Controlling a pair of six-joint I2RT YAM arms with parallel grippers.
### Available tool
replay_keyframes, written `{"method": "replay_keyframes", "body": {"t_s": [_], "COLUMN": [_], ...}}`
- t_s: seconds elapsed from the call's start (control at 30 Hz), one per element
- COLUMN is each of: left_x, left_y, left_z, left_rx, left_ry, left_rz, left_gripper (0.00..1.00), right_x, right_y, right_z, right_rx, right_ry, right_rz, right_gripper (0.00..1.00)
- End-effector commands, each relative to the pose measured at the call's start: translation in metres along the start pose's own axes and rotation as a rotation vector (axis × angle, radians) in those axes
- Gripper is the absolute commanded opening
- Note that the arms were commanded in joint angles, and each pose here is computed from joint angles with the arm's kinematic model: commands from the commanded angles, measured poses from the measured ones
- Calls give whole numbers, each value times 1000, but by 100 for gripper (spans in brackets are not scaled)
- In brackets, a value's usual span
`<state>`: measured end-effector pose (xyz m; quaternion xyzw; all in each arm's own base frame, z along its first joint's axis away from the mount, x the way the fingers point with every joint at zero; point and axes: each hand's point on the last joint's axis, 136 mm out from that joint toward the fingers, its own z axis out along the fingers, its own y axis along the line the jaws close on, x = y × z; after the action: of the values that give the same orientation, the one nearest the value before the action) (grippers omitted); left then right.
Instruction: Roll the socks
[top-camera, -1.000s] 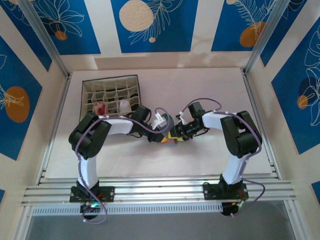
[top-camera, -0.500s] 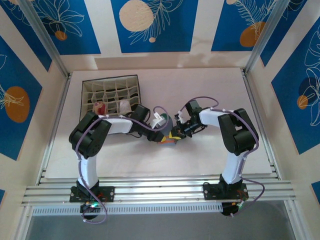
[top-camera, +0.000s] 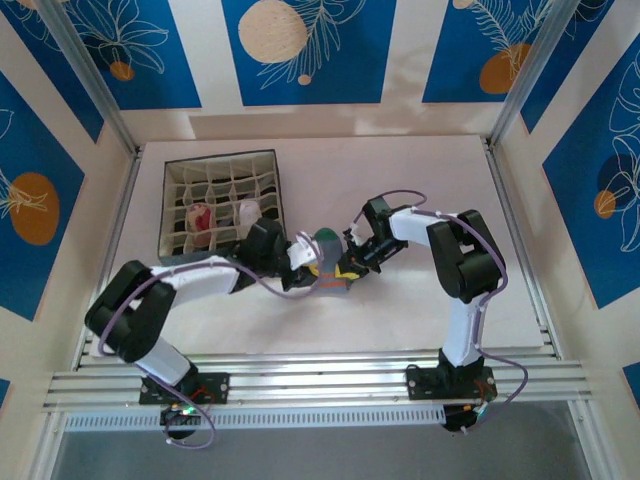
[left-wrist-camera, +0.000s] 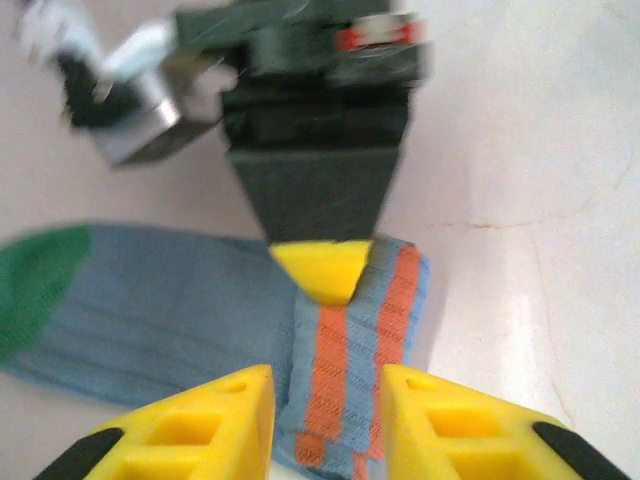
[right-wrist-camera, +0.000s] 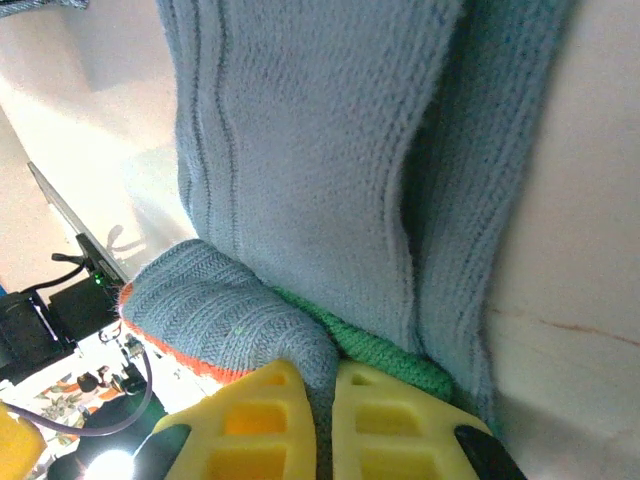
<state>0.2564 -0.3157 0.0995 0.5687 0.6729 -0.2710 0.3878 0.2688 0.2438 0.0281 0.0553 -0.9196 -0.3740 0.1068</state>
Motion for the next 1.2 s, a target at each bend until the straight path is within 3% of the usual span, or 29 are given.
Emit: {"method": "replay_keyframes", "body": {"t_s": [0.0, 0.17, 0.57, 0.7, 0.8, 0.9, 0.97, 1.17], "left_x": [3, 19, 46, 58, 69, 75, 75, 70], "left_y": [-5, -12, -19, -15, -14, -26, -31, -46], "left_z": [6, 22, 56, 64, 67, 67, 66, 60], "left_rx": [-122, -126, -121, -128, -126, -29, 27, 239], "left_ry": [67, 202, 268, 310, 346, 366, 375, 398], "left_rz": [350, 478, 547, 526, 513, 459, 388, 116], "left_gripper": [34, 32, 38, 38, 27, 11, 3, 0], "right_x": [24, 25, 26, 27, 29, 28, 25, 9], "right_y": [-53, -52, -49, -48, -44, -43, -40, -13], "right_z": [14, 13, 12, 12, 10, 4, -2, -30], "right_rx": [216, 217, 210, 210, 207, 230, 233, 114], "right_ry": [91, 106, 119, 124, 123, 109, 86, -68], "right_rz": [95, 100, 97, 94, 77, 51, 28, -35], "right_gripper": [0, 0, 0, 5, 11, 29, 35, 43]}}
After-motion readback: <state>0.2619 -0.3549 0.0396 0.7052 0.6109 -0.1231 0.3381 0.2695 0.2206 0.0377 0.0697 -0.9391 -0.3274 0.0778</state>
